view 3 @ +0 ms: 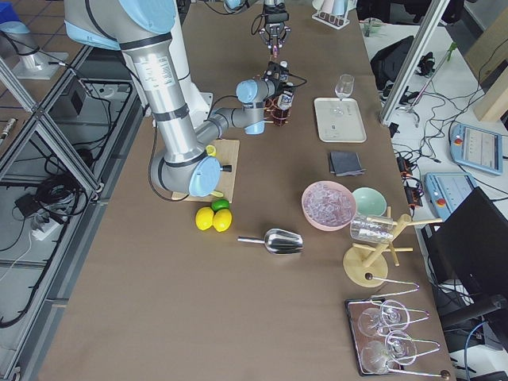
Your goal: Take tea from basket to plate
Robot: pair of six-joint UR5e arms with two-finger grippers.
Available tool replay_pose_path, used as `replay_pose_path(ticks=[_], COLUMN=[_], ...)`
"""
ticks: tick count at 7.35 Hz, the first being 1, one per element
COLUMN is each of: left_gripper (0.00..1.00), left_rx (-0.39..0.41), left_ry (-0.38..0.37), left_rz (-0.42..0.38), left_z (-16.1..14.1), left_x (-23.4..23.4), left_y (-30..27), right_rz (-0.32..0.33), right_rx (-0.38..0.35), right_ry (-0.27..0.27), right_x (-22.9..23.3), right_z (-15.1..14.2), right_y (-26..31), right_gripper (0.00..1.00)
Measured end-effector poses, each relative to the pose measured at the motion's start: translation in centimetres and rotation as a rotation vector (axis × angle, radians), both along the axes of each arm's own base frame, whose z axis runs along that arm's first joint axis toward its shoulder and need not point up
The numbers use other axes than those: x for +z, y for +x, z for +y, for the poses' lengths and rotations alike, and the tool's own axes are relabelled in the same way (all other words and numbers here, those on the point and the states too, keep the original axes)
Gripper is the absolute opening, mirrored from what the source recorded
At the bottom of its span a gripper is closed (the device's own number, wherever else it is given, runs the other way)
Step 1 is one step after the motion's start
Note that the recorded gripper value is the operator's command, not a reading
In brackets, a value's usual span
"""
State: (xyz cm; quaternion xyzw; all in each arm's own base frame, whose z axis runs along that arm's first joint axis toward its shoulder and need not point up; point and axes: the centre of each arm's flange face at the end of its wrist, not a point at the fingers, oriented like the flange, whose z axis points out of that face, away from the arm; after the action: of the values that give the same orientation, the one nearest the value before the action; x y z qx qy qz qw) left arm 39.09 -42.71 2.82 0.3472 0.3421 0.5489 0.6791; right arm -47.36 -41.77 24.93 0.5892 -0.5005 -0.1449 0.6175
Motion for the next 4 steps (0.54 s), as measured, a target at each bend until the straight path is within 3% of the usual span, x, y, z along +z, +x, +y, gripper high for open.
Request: replay_pose_path(ticks=[4], left_gripper=[0.00], left_rx=[0.001], left_ry=[0.001], left_rz=[0.003], left_z=[0.1], left_x=[0.0], left_y=[-0.2], right_rz=[-0.020], right_rx=[-0.006], right_ry=[-0.047], right_x=[-4.9], right_z=[0.9], right_y=[2.8], right_gripper=[0.00])
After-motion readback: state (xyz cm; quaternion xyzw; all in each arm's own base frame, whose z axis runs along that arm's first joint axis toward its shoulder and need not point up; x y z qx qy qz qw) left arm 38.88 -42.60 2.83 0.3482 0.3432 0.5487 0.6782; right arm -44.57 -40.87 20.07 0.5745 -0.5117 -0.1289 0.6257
